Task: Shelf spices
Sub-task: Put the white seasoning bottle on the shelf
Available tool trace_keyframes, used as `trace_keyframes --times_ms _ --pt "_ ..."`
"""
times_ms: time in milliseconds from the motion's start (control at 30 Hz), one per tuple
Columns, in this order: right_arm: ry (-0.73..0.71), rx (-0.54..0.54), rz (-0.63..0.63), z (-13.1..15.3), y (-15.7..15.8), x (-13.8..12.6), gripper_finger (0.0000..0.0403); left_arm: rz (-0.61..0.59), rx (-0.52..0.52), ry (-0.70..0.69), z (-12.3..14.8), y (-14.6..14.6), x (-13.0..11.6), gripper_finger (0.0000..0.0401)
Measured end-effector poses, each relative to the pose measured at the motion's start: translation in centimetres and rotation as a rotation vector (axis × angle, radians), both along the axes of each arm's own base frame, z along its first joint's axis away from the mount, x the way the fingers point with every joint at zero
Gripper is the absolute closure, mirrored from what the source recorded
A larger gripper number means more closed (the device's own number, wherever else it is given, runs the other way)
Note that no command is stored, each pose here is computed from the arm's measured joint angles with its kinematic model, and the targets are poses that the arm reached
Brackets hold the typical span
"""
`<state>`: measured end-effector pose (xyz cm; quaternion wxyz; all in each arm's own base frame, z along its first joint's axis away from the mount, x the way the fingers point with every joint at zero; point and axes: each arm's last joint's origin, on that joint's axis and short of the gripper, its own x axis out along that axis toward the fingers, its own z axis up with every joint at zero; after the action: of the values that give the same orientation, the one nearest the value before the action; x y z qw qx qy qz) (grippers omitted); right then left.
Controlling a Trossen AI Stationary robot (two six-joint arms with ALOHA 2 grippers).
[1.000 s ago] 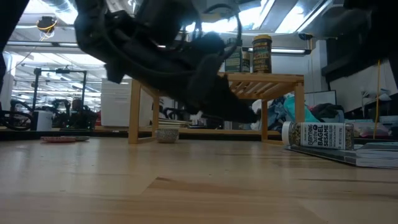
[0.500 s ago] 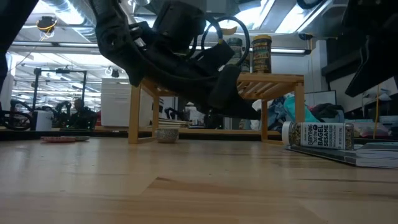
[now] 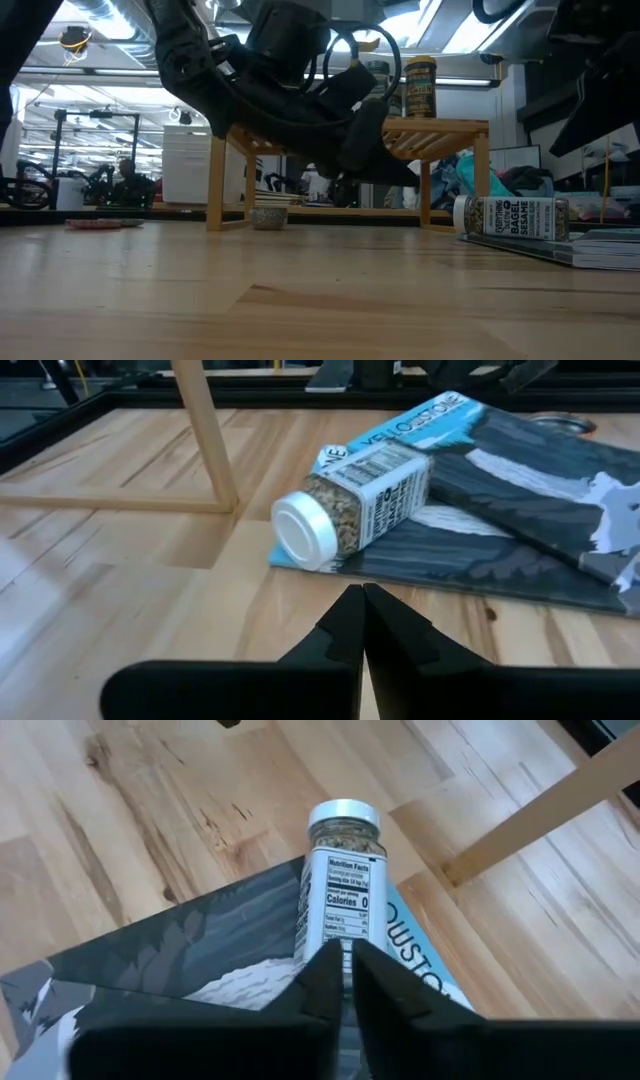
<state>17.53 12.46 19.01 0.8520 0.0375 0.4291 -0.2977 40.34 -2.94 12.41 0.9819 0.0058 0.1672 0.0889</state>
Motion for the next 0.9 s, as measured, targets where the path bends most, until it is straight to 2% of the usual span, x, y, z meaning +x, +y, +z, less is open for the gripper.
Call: trace_keyframes --times_ms 100,333,467,667,900 --pt "-0.002 0.001 0.000 0.0 0.0 0.0 0.0396 -0.003 -0.002 -0.005 0.2 -0.1 0.1 0.0400" --pt "-0.003 0.002 0.000 0.0 0.0 0.0 0.0382 -0.061 0.031 -0.040 0.7 -0.7 2.7 0.0400" --pt "0.010 0.015 0.002 0.0 0.0 0.0 0.0397 -0.067 0.037 -0.011 0.0 -0.7 3.7 0.0401" --pt "0.012 0.021 0.001 -1.4 -0.3 -0.4 0.0394 -0.028 0.046 0.059 -0.6 0.5 3.6 0.0401" --pt "-0.030 0.036 0.001 -3.4 -0.7 -0.8 0.0397 0.014 0.040 0.052 -0.6 2.1 3.7 0.0401"
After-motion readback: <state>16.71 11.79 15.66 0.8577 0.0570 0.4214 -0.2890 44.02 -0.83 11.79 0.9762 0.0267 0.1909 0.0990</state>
